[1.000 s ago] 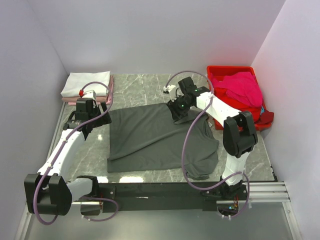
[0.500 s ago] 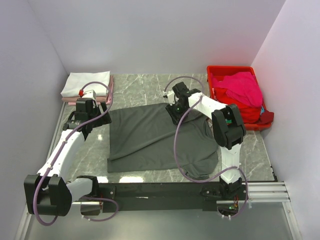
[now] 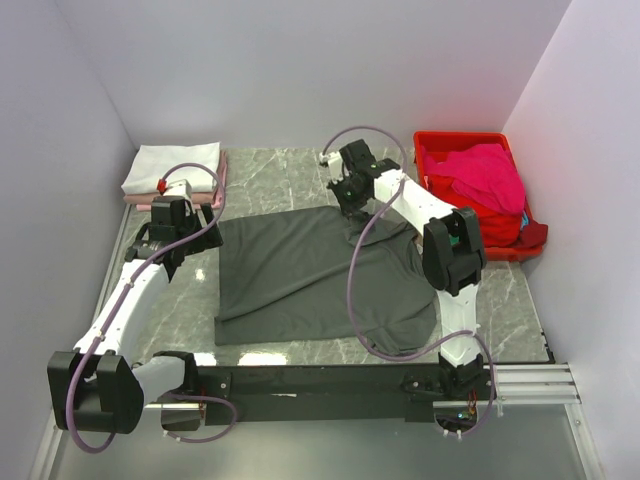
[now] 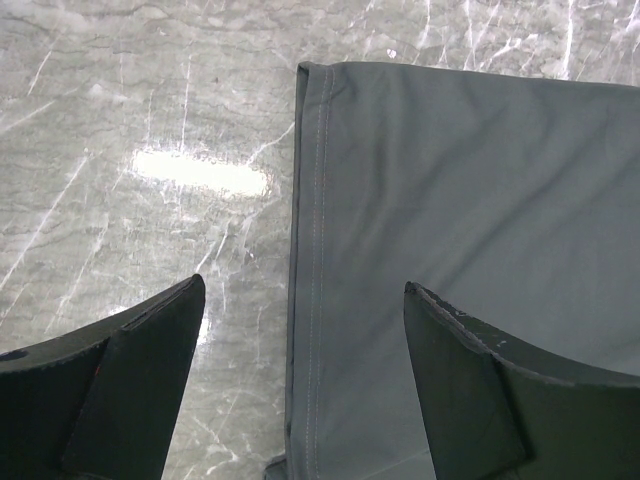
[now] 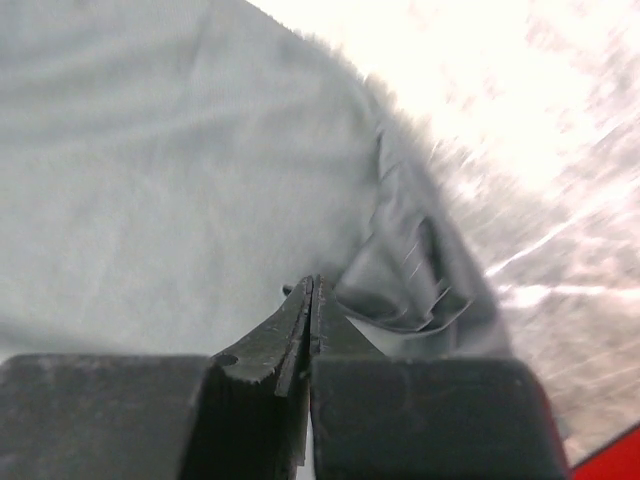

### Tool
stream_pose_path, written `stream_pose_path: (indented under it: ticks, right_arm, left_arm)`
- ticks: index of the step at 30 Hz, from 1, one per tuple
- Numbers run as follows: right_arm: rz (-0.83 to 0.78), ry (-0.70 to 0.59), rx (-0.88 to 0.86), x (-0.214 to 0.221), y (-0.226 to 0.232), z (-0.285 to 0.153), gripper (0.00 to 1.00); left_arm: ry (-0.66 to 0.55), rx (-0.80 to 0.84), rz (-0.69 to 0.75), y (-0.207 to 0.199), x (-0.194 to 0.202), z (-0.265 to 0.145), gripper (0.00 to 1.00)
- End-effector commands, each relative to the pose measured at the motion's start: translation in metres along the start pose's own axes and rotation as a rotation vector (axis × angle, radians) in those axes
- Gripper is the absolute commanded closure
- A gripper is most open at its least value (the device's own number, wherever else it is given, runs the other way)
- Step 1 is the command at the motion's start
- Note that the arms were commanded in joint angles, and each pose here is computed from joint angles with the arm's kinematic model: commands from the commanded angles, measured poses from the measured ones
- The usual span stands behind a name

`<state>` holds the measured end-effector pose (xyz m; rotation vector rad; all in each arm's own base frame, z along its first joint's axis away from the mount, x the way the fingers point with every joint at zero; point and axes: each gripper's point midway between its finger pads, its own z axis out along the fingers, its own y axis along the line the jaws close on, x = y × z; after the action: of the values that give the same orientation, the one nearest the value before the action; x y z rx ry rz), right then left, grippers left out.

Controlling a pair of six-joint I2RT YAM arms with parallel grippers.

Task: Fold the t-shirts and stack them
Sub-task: Flatten the tshirt out

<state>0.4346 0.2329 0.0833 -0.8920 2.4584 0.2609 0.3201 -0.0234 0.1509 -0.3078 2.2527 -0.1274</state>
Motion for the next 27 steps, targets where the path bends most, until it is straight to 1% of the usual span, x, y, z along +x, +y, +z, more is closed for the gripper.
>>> stream_pose_path:
  ticks: [1, 3, 4, 5, 6, 7, 8, 9, 10, 14, 18, 21, 22, 23, 24, 25, 27]
  right_arm:
    - [-0.04, -0.052, -0.001, -0.029, 0.001, -0.006, 0.99]
    - [-0.044, -0.052, -0.028, -0.03, 0.005, -0.012, 0.97]
    - [-0.047, -0.04, -0.037, -0.025, 0.007, -0.012, 0.92]
    - [-0.049, -0.039, -0.035, -0.022, 0.008, -0.014, 0.76]
    - [-0.053, -0.052, -0.032, -0.023, 0.009, -0.022, 0.69]
    - [-0.046, -0.028, -0.031, -0.01, 0.01, -0.02, 0.64]
    - [-0.047, -0.026, -0.026, -0.006, 0.01, -0.021, 0.56]
    - [-0.044, -0.027, -0.023, -0.003, 0.011, -0.025, 0.54]
    - [-0.034, 0.0, -0.025, 0.009, 0.013, -0.021, 0.51]
    - [-0.022, 0.038, 0.017, 0.025, 0.011, -0.011, 0.45]
    - [-0.018, 0.064, 0.069, 0.025, 0.008, 0.005, 0.44]
    - [-0.026, 0.07, 0.093, 0.022, 0.008, 0.012, 0.5]
    - [-0.029, 0.069, 0.101, 0.021, 0.008, 0.011, 0.55]
    - [-0.032, 0.062, 0.103, 0.019, 0.008, 0.011, 0.68]
    - [-0.033, 0.054, 0.107, 0.018, 0.007, 0.009, 0.74]
    - [-0.034, 0.048, 0.114, 0.016, 0.006, 0.007, 0.83]
    - [-0.041, 0.033, 0.117, 0.013, 0.006, 0.001, 0.9]
  left_arm:
    - [-0.068, 0.034, 0.0, -0.008, -0.021, -0.009, 0.14]
    - [-0.073, 0.03, 0.0, -0.007, -0.022, -0.009, 0.14]
    - [-0.073, 0.03, 0.0, -0.007, -0.023, -0.009, 0.14]
    - [-0.073, 0.03, 0.0, -0.007, -0.023, -0.009, 0.14]
    - [-0.074, 0.032, 0.0, -0.007, -0.023, -0.009, 0.14]
    - [-0.075, 0.034, 0.0, -0.008, -0.023, -0.009, 0.14]
    - [-0.076, 0.036, 0.001, -0.008, -0.024, -0.009, 0.14]
    - [-0.074, 0.04, 0.002, -0.009, -0.024, -0.009, 0.14]
    - [-0.072, 0.043, 0.002, -0.01, -0.023, -0.009, 0.14]
    - [-0.071, 0.051, 0.001, -0.011, -0.023, -0.009, 0.15]
    - [-0.073, 0.048, 0.0, -0.01, -0.023, -0.01, 0.14]
    - [-0.078, 0.045, 0.0, -0.01, -0.024, -0.011, 0.14]
    - [-0.079, 0.045, 0.0, -0.01, -0.024, -0.011, 0.14]
    - [-0.079, 0.045, 0.0, -0.01, -0.024, -0.011, 0.14]
    - [-0.08, 0.047, 0.0, -0.01, -0.024, -0.011, 0.14]
    - [-0.077, 0.047, 0.0, -0.01, -0.023, -0.011, 0.14]
    - [-0.079, 0.05, 0.0, -0.011, -0.024, -0.011, 0.14]
